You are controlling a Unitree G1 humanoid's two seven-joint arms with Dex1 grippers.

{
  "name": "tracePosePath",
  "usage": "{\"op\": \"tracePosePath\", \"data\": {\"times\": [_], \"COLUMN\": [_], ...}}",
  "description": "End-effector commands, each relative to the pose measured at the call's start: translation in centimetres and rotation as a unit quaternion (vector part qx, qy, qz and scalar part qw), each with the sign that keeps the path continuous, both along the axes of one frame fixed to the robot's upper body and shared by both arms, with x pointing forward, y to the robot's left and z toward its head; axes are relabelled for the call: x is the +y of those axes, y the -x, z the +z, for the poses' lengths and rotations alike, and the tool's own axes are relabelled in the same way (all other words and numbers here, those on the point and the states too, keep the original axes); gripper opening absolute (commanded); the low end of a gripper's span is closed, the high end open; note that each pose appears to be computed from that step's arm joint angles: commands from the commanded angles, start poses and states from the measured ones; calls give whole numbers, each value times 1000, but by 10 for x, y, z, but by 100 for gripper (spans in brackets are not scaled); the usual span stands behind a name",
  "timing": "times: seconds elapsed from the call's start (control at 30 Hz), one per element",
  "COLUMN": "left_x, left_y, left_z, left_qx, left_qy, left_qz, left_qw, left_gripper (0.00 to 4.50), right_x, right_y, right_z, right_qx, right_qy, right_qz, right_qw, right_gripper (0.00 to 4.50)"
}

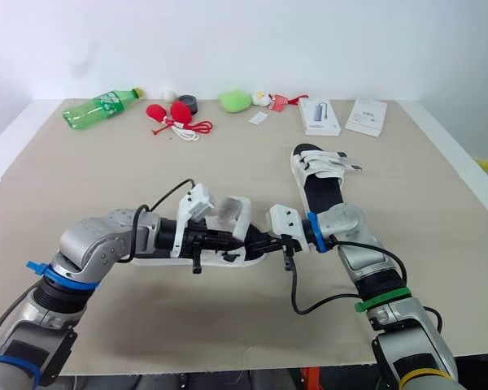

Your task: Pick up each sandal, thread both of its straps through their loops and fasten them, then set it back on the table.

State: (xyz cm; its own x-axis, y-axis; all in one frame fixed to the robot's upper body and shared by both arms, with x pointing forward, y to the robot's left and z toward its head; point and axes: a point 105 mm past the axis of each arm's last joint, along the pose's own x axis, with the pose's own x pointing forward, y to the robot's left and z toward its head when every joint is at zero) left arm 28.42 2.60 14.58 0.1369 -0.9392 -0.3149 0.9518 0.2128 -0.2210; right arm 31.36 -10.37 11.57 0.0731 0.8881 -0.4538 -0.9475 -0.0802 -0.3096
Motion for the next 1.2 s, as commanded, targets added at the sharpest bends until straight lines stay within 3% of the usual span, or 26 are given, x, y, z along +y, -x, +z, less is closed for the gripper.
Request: {"op": "tracePosePath", "data": {"times": [0.03,0.1,0.13,0.47,0.77,0.9,0.97,1.03,1.2], "left_x": [1,4,6,6,-2,-4,-5,-5,-2], "left_y": [14,9,7,-16,-32,-34,-32,-31,-21], "left_z": [-2,9,13,36,38,41,41,40,38], "left_qx": [9,-9,-13,-49,-55,-66,-67,-70,-75], "left_qy": [0,11,13,32,27,27,25,21,23], "left_qz": [-39,-40,-40,-14,-1,-10,-21,-27,-44], "left_qw": [999,999,999,998,998,997,997,997,996], "left_gripper": [144,228,248,248,248,162,49,18,18], "right_x": [-1,-1,-1,-3,-3,-3,-3,-3,-4], "right_y": [0,0,0,0,0,1,1,1,1], "right_z": [-9,-9,-9,-9,-9,-9,-9,-9,-10], "right_qx": [12,12,12,12,11,10,11,11,11], "right_qy": [18,19,19,22,23,22,22,22,21], "right_qz": [-4,-4,-4,-2,-3,-3,-3,-3,-4], "right_qw": [1000,1000,1000,1000,1000,1000,1000,1000,1000], "right_gripper": [0,0,0,0,0,0,0,0,0]}}
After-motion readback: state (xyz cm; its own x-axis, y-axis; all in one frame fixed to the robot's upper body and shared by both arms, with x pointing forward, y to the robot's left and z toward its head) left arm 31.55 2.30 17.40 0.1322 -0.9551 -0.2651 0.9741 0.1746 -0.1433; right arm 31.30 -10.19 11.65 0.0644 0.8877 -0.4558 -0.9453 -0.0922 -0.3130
